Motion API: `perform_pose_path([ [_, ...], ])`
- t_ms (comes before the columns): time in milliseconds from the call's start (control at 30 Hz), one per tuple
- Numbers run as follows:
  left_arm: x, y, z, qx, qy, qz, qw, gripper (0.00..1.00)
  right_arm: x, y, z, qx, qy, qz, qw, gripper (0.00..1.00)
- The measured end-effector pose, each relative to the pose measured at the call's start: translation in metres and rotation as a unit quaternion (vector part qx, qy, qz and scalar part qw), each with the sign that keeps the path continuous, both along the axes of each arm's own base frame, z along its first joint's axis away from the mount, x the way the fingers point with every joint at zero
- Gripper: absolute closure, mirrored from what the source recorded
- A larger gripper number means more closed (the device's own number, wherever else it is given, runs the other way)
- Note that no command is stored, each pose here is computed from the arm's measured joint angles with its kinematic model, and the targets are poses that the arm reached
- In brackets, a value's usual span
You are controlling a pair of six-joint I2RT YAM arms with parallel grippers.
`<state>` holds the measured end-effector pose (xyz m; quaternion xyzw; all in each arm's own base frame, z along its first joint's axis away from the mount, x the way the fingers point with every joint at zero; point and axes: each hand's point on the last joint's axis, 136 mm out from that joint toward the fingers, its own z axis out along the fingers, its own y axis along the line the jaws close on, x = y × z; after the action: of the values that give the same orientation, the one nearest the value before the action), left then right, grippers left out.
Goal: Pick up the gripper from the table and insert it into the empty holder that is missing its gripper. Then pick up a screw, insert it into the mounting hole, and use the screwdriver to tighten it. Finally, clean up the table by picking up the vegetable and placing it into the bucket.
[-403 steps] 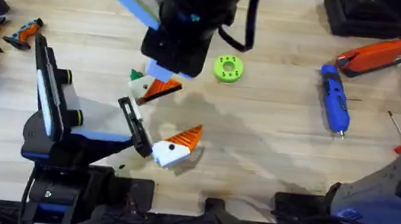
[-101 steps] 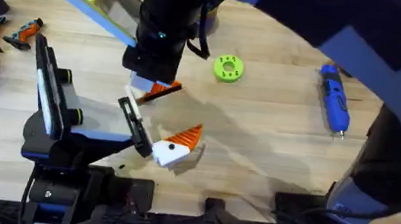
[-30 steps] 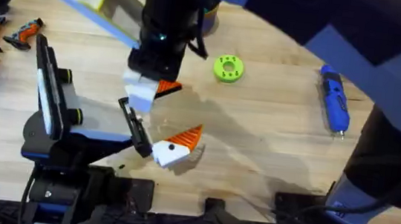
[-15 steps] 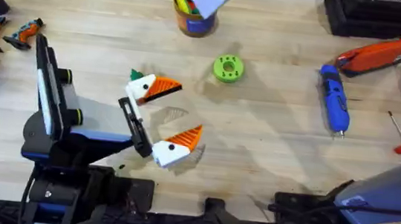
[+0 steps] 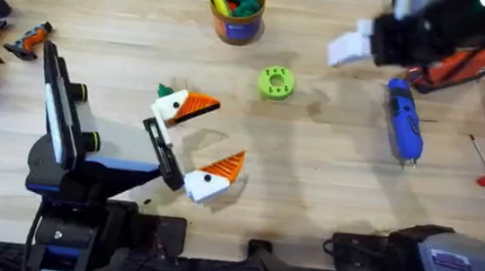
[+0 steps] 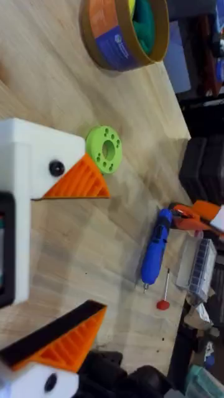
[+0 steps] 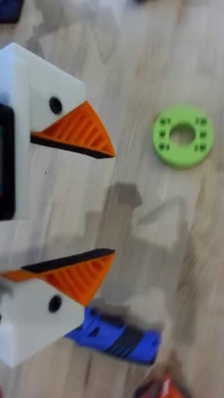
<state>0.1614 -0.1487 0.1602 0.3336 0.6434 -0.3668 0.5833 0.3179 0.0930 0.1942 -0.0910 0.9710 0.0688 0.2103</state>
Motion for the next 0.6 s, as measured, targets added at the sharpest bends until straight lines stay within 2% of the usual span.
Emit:
perform_pose_path([
  [200,0.0,0.0,0.0,0.0,0.0,0.0,1.0,0.014,-0.018,-0.029,-0.007,-0.02,0.0,-0.053,0.998,0.15],
  [600,0.0,0.0,0.0,0.0,0.0,0.0,1.0,0.014,-0.025,-0.034,-0.009,-0.025,0.008,-0.062,0.998,0.15],
])
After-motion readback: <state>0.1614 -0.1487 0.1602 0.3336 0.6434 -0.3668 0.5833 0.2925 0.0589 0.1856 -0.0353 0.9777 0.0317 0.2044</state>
